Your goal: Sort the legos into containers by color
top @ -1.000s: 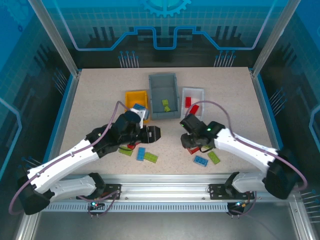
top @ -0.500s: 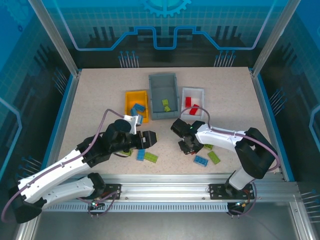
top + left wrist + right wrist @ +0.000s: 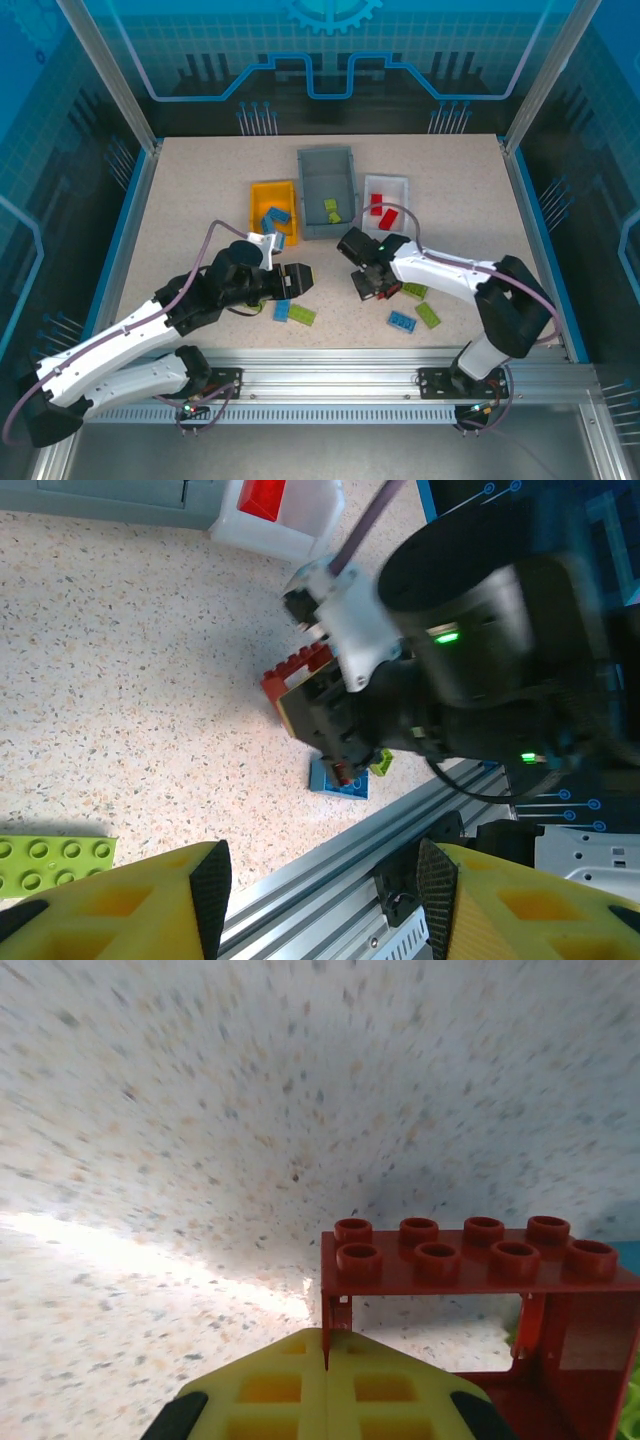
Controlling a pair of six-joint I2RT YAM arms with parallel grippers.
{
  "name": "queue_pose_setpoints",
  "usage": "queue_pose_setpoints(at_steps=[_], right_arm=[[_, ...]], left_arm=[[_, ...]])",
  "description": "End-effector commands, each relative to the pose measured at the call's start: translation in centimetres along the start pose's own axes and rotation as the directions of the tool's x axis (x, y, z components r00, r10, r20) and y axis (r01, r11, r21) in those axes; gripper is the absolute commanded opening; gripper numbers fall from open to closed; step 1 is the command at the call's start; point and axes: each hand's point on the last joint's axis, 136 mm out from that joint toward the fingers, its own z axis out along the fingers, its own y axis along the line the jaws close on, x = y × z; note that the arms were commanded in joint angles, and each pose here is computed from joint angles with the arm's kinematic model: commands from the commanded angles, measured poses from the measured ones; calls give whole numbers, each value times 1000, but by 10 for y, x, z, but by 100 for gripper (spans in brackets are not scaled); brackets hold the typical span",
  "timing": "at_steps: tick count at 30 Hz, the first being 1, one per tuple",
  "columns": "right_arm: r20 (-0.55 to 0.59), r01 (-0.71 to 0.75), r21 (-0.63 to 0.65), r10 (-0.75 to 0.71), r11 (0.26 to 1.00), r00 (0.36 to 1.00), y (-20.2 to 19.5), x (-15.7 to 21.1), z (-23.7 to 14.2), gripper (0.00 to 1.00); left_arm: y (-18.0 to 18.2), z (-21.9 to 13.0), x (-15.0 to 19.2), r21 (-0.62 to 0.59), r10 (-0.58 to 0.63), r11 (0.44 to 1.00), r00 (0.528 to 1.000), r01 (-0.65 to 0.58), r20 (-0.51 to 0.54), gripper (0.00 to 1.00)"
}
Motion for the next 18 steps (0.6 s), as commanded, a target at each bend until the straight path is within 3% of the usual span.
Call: queue_pose_setpoints(at_steps=[1,4,9,14,18], right_arm=[[160,-85,-42,91,995,983,-17,-45,-55,0],[222,-155,-109,176,982,959,-33,-85,-74,0],[255,-256,-178,296,950,921,-62,-156,-73,0],[213,-361,-200,399,911,892,-95,-207,-46,0],[160,-426,-189,456,885,876,-114,-226,-17,0]], left_arm=[[-22,-4,-16,48,31,998,998,-33,49,56],[-35,1,-31,48,71,996,994,-75,82,56],[-61,18,-61,20,148,988,980,-152,131,56],[-81,43,-84,1,215,976,964,-218,154,56],[-91,62,-89,8,228,973,964,-231,138,56]])
